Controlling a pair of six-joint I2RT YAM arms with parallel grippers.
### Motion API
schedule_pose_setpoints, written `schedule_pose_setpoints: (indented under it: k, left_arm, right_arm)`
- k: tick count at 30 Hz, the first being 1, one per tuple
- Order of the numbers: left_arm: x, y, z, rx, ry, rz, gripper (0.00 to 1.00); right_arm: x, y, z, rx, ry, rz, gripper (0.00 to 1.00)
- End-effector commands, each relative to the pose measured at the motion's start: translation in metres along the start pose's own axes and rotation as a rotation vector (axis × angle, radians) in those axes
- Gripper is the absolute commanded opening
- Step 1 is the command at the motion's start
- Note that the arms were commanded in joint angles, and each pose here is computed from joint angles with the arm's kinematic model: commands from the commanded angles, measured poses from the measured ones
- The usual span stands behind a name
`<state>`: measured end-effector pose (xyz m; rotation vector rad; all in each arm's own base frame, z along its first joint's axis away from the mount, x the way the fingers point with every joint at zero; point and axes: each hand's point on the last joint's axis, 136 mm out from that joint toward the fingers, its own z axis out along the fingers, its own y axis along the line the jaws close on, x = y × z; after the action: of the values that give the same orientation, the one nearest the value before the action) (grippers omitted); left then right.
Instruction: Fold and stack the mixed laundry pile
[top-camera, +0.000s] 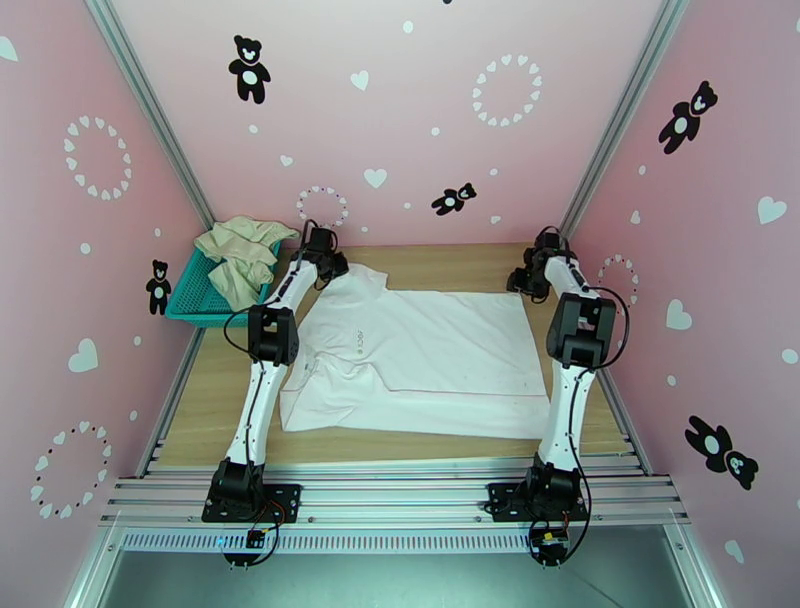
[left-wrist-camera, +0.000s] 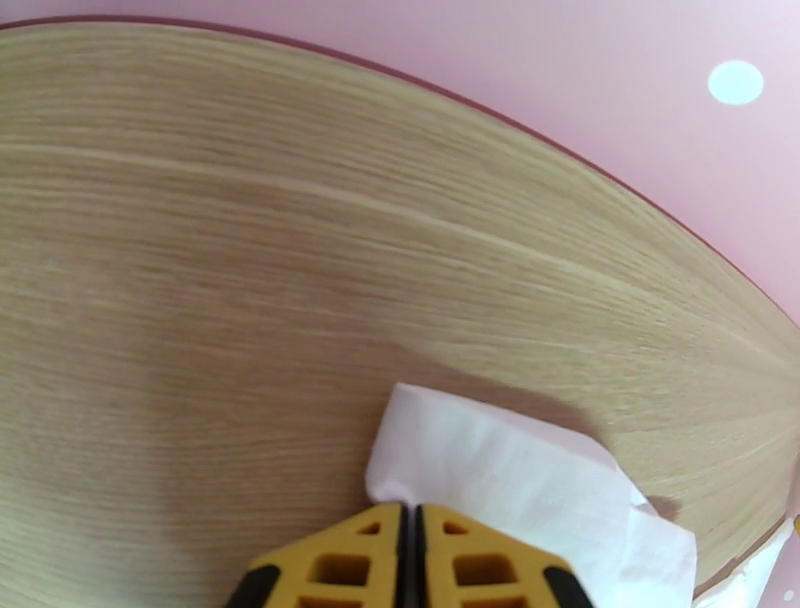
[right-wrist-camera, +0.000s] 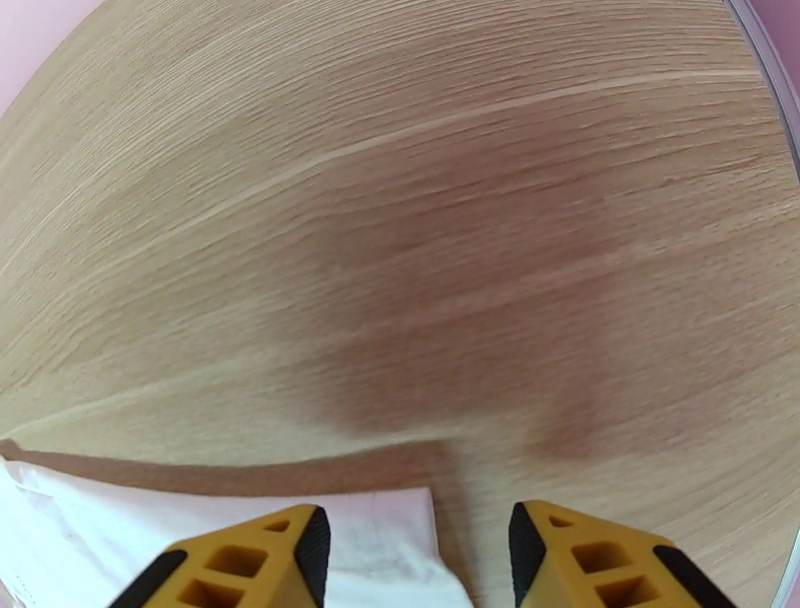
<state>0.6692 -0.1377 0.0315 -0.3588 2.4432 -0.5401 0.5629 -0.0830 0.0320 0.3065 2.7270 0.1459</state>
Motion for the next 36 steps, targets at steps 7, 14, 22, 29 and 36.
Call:
schedule_pose_setpoints:
  k: [7, 14, 22, 29, 36]
  left_arm:
    - [-0.002, -0.021, 0.007, 0.139, -0.009, 0.014, 0.0]
    - [-0.025, -0.035, -0.012, 0.22, -0.065, 0.033, 0.0]
    - [-0.044, -0.045, -0.036, 0.271, -0.1, 0.058, 0.0]
    - [-0.05, -0.054, -0.046, 0.327, -0.114, 0.065, 0.0]
    - [-0.052, -0.058, -0.056, 0.337, -0.112, 0.095, 0.0]
  right_arm:
    - [0.006, 0.002, 0.031, -0.035, 0.062, 0.036, 0.37]
    - [-0.001, 0.013, 0.023, -0.076, 0.047, 0.041, 0.17]
    - [-0.019, 0.02, -0.008, -0.099, -0.016, 0.045, 0.0]
    - [-0.027, 0.03, -0.022, -0.149, -0.041, 0.065, 0.0]
    - [-0.032, 0.034, -0.038, -0.175, -0.068, 0.081, 0.0]
